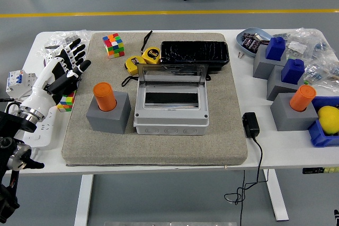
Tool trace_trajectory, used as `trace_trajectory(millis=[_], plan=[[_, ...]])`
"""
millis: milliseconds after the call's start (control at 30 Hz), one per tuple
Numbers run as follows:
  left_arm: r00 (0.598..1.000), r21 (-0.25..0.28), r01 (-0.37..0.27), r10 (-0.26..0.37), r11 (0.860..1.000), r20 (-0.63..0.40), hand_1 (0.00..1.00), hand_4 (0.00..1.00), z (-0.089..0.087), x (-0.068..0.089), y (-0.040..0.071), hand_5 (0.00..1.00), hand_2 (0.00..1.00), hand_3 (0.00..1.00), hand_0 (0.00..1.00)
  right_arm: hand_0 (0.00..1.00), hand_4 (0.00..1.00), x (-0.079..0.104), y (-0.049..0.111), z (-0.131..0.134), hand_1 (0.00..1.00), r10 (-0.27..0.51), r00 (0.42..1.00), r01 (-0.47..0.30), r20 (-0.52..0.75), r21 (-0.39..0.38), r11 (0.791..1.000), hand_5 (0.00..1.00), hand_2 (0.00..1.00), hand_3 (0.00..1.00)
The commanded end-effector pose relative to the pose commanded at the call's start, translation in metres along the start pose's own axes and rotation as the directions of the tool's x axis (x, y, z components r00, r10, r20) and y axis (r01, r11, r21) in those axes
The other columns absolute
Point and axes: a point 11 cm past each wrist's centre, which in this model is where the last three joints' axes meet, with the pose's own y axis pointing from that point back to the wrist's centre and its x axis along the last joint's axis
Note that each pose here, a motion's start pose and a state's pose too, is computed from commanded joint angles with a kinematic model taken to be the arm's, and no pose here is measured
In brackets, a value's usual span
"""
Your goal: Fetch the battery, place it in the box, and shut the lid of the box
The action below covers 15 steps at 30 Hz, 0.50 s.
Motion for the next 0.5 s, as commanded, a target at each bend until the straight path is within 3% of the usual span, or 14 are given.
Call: trace_trajectory(millis=[367,400,500], plan=[[0.996,0.001,0.066,-0.065,0.998,-0.061,0.998,0.998,-0.004,-0.02,-0.001,0.37,0.998,0.998,0.998,0.802,0.998,0.0,0.0,-0.001,0.764,-0.001,1.0,0.001,0.002,-0.001,1.0,0.998,0.751,0.785],[0.994,-0.003,0.066,-0.066,0.998,-0.082,0.998,0.998,-0.005,-0.021,-0.001,0.76,0.998,0.998,0.998,0.801,0.998,0.0,0.0,-0.001,0.761,-0.001,1.0,0.001,0.002,-0.001,1.0,0.998,0.747,0.785],[0.984,-0.012,0.065,-0.066,0.998,-0.163,0.998,0.998,-0.008,-0.027,-0.001,0.76,0.998,0.998,0.998,0.801,0.998,0.0,0.0,0.0,0.761,-0.002,1.0,0.002,0.002,-0.004,1.0,0.998,0.747,0.785]])
